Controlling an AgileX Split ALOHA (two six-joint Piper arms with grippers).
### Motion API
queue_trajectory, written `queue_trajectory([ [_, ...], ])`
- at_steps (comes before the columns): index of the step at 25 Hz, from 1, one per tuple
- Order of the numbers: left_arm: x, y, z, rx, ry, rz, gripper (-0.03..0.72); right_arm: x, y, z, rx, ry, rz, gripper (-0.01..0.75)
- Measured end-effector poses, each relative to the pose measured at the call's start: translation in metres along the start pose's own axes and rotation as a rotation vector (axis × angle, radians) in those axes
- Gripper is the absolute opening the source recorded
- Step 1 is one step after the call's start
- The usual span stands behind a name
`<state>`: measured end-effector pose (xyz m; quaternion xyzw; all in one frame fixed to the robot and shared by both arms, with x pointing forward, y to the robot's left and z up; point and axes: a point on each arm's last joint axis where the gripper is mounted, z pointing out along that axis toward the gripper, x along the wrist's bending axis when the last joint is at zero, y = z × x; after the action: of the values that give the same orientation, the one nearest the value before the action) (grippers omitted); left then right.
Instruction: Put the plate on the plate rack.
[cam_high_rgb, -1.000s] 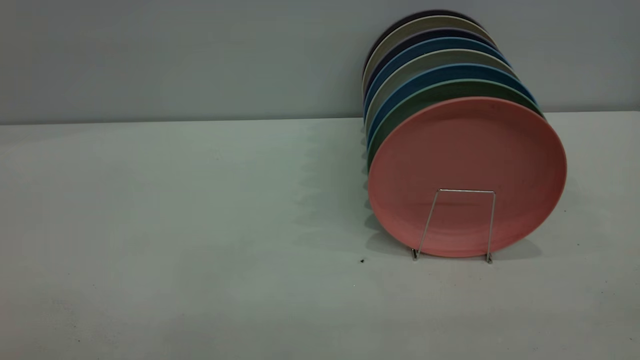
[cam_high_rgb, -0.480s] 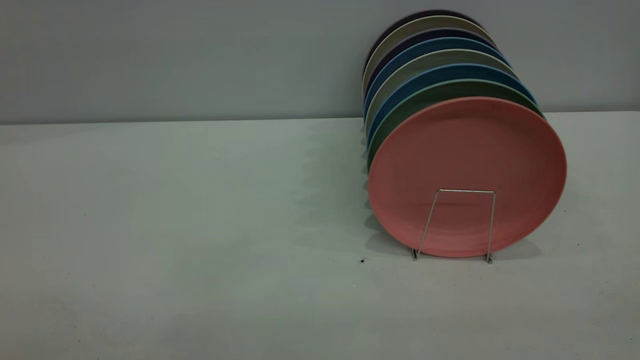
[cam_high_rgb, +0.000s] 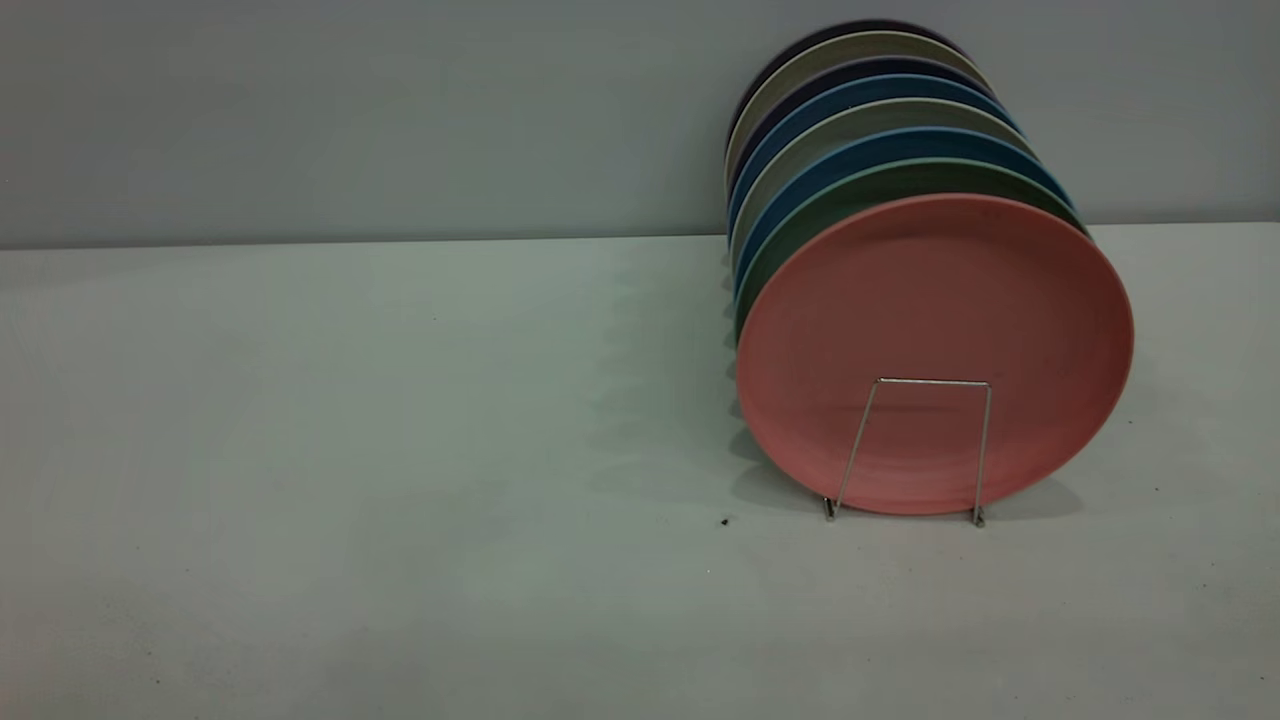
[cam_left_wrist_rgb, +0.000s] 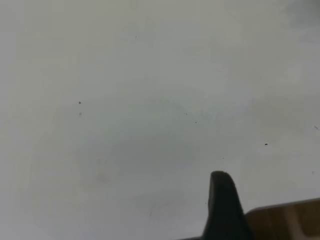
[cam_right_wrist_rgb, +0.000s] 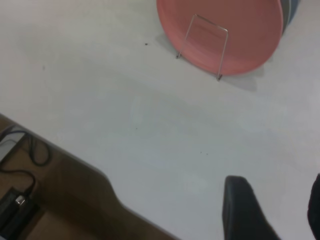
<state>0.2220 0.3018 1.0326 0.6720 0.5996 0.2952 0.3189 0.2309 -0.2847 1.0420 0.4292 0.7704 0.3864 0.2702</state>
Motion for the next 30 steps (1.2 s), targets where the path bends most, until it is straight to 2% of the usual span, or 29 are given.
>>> queue_trajectory([
  [4, 0.0, 0.0, 0.0, 0.0, 0.0, 0.0, 0.499, 0.0028, -0.0025, -0.0036, -0.036, -0.072, 0.042, 0.335],
  [12, -0.0008, 0.0, 0.0, 0.001, 0.037, -0.029, 0.499, 0.0034, -0.0001, -0.0003, -0.02, -0.235, 0.149, 0.335],
  [19, -0.0015, 0.0, 0.0, 0.001, 0.07, -0.055, 0.499, 0.0034, 0.0005, 0.0007, -0.016, -0.285, 0.181, 0.335],
  [30, -0.0015, 0.0, 0.0, 0.001, 0.07, -0.055, 0.499, 0.0035, 0.0006, 0.0008, -0.016, -0.288, 0.184, 0.335],
])
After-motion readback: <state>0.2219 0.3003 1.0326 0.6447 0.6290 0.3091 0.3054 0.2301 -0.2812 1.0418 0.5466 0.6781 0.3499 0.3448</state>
